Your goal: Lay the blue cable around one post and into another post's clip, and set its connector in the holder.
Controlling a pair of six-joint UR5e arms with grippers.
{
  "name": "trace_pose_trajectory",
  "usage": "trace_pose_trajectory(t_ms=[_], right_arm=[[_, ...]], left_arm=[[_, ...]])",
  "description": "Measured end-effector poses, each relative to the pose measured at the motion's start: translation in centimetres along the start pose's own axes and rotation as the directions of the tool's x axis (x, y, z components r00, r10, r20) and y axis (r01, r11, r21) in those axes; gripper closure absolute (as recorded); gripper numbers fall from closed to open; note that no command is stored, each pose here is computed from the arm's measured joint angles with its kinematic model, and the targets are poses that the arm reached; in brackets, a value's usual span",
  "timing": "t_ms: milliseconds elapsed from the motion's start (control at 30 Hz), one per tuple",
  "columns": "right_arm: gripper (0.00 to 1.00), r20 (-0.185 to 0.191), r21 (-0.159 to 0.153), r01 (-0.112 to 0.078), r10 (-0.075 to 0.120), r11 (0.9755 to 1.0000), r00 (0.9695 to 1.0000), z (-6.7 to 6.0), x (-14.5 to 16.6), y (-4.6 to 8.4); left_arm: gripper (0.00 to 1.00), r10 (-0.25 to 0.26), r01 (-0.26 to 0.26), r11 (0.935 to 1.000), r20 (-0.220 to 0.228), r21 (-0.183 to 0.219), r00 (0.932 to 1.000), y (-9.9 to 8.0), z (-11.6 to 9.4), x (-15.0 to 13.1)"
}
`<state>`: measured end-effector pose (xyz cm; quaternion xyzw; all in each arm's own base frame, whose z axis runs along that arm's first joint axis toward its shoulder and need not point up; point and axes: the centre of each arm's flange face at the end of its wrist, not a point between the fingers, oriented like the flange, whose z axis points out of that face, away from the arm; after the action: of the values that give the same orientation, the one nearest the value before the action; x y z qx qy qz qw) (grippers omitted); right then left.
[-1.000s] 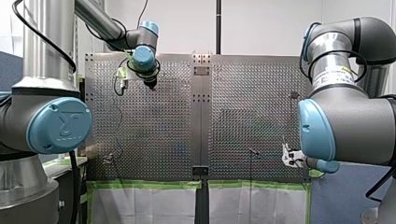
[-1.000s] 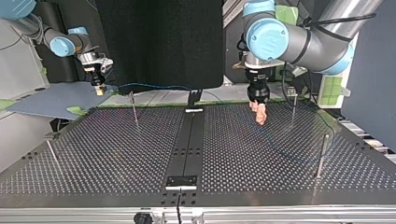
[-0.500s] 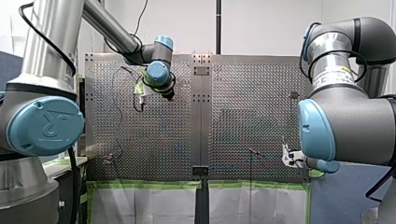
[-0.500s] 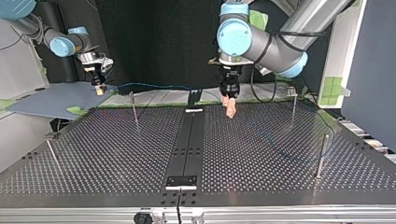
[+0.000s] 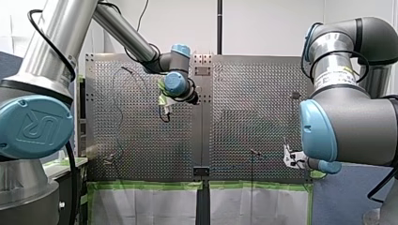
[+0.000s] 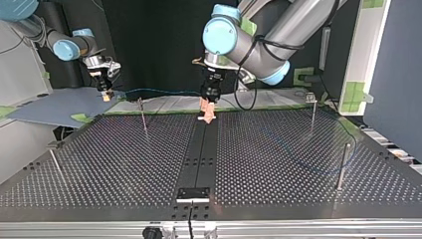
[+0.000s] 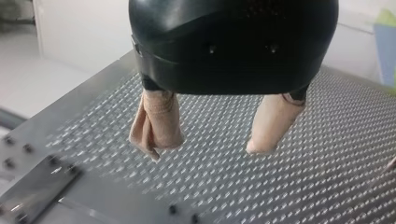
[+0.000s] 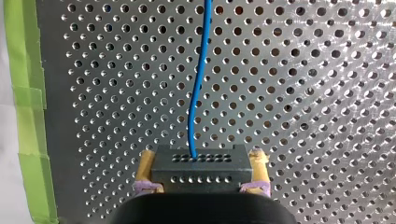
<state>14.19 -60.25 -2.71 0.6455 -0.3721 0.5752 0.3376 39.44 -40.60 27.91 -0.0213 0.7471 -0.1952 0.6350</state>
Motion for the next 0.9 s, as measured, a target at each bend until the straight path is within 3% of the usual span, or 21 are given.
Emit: trace_pose_trajectory(t_ms=[200, 600, 900], right_arm=[[1.00, -0.001, 0.000, 0.001, -0.001, 1.0000, 1.0000, 0.0, 0.0, 0.0], [1.00, -0.001, 0.000, 0.001, -0.001, 1.0000, 1.0000, 0.0, 0.0, 0.0], [1.00, -0.001, 0.000, 0.001, -0.001, 1.0000, 1.0000, 0.0, 0.0, 0.0]], left_arm=[[0.00, 0.036, -0.036, 0.9987, -0.010, 0.036, 0.9993, -1.8, -0.2, 3.0], [0.00, 0.055, -0.052, 0.9919, -0.030, 0.116, 0.9980, -5.0, -1.2, 9.0], [0.00, 0.060, -0.055, 0.9890, -0.033, 0.137, 0.9977, -7.1, -2.6, 14.1]])
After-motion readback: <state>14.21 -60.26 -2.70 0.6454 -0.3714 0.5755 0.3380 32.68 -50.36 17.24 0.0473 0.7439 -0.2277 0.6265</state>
